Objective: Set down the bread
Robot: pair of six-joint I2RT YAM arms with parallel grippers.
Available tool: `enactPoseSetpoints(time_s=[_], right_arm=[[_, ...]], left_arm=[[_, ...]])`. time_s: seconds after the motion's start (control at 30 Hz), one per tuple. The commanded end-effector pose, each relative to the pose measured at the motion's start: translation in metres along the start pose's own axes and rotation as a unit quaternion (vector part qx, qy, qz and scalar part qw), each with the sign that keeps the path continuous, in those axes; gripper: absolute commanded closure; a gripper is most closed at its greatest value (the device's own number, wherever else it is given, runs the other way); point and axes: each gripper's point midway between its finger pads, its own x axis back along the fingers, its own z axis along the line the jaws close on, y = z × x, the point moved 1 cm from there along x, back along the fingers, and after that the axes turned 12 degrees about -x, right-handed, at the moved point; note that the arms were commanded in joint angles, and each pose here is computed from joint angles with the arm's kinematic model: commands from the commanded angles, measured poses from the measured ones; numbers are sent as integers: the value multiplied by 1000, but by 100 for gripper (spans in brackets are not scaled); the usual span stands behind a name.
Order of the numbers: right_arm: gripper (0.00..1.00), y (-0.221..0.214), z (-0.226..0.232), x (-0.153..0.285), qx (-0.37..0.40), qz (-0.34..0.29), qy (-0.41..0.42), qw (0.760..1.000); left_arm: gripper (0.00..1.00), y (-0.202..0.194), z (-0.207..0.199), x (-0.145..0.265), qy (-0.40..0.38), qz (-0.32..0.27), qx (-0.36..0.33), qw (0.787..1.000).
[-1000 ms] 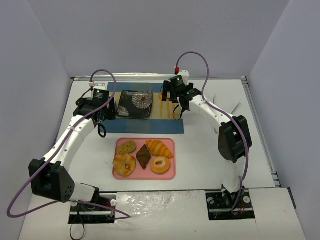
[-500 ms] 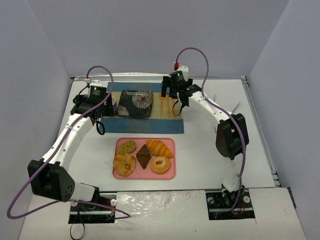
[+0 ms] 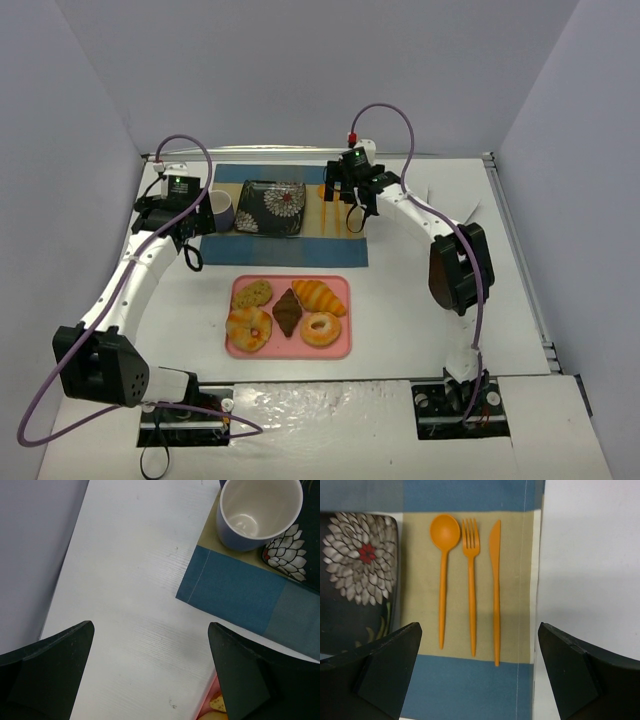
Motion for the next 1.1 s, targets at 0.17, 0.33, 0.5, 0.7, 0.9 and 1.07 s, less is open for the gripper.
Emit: enactPoseSetpoints(time_s=[0.17,0.33,0.5,0.7,0.9,1.07], right_arm=[[0,5,-6,24,5,-13,4,1000],[0,8,-5,29,5,-18,4,1000],[0,24,-31,41,1,-61,-69,996],[0,52,-110,79,-43,-116,-234,964],[0,43,-178,88,-79,-109,-304,943],[0,42,-213,87,-87,-97,-336,933]], left_arm=[[3,0,3,9,-4,-18,29,999],[3,-1,1,10,-9,-17,29,999],[3,-3,1,11,-12,-16,31,999],[3,-6,0,13,-14,-11,35,999],[3,-10,-4,13,-26,-11,49,998],[3,-10,-7,15,-36,-13,56,998]])
